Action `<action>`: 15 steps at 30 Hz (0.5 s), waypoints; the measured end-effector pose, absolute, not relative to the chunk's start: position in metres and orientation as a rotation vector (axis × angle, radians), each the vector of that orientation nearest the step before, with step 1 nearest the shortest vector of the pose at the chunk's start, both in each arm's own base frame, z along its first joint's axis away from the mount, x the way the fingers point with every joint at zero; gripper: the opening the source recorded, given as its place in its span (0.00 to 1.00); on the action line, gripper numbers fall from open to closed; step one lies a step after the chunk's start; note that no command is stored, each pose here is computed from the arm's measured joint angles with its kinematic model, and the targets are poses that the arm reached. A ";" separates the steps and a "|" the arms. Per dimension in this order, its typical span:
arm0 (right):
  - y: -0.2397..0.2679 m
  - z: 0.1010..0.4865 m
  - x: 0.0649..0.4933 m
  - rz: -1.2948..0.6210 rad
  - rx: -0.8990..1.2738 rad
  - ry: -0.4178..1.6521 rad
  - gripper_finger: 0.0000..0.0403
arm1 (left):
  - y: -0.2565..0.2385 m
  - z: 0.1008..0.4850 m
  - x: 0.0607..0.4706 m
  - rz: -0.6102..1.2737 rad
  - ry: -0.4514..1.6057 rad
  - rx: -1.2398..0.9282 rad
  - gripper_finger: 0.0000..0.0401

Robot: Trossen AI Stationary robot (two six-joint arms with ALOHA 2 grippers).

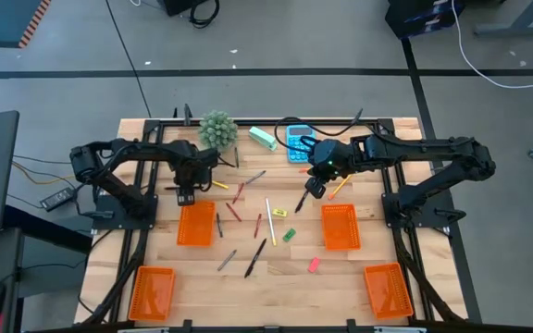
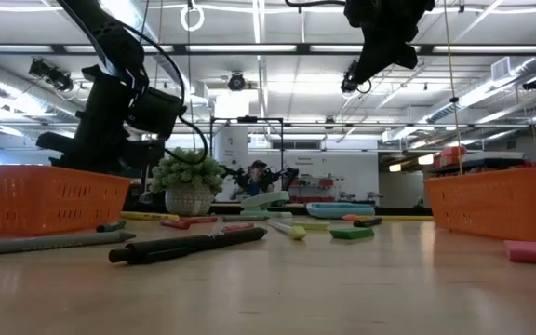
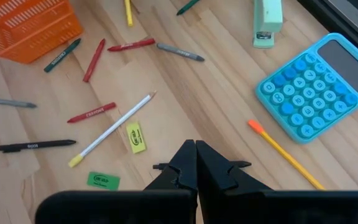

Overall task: Sort crayons/erasers/pens/pencils in bins
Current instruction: Put the top left black pen into the top left orange basket

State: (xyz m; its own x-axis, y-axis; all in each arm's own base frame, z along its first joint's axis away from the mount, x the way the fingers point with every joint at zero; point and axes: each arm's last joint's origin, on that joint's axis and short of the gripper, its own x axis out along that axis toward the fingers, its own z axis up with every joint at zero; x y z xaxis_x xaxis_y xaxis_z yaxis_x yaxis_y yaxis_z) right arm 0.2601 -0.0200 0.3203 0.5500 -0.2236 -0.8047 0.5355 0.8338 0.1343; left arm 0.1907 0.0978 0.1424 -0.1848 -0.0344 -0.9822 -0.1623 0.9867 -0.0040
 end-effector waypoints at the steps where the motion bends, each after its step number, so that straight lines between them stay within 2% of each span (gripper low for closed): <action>1: -0.020 0.320 0.260 -0.463 0.390 0.881 0.01 | 0.098 0.143 0.191 0.117 1.750 -0.145 0.43; 10: -0.020 0.320 0.260 -0.479 0.422 0.874 0.01 | 0.099 0.150 0.193 0.105 1.714 -0.117 0.44; 15: -0.020 0.320 0.260 -0.493 0.424 0.867 0.01 | 0.094 0.155 0.187 0.031 1.599 -0.107 0.43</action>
State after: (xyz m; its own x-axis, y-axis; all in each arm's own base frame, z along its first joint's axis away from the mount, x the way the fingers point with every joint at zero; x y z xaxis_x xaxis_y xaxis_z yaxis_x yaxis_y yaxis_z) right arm 0.2602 -0.0204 0.3204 0.5495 -0.2353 -0.8017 0.5685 0.8085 0.1523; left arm 0.1874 0.0937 0.1553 -0.0275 -0.0494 -0.9984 -0.0877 0.9950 -0.0468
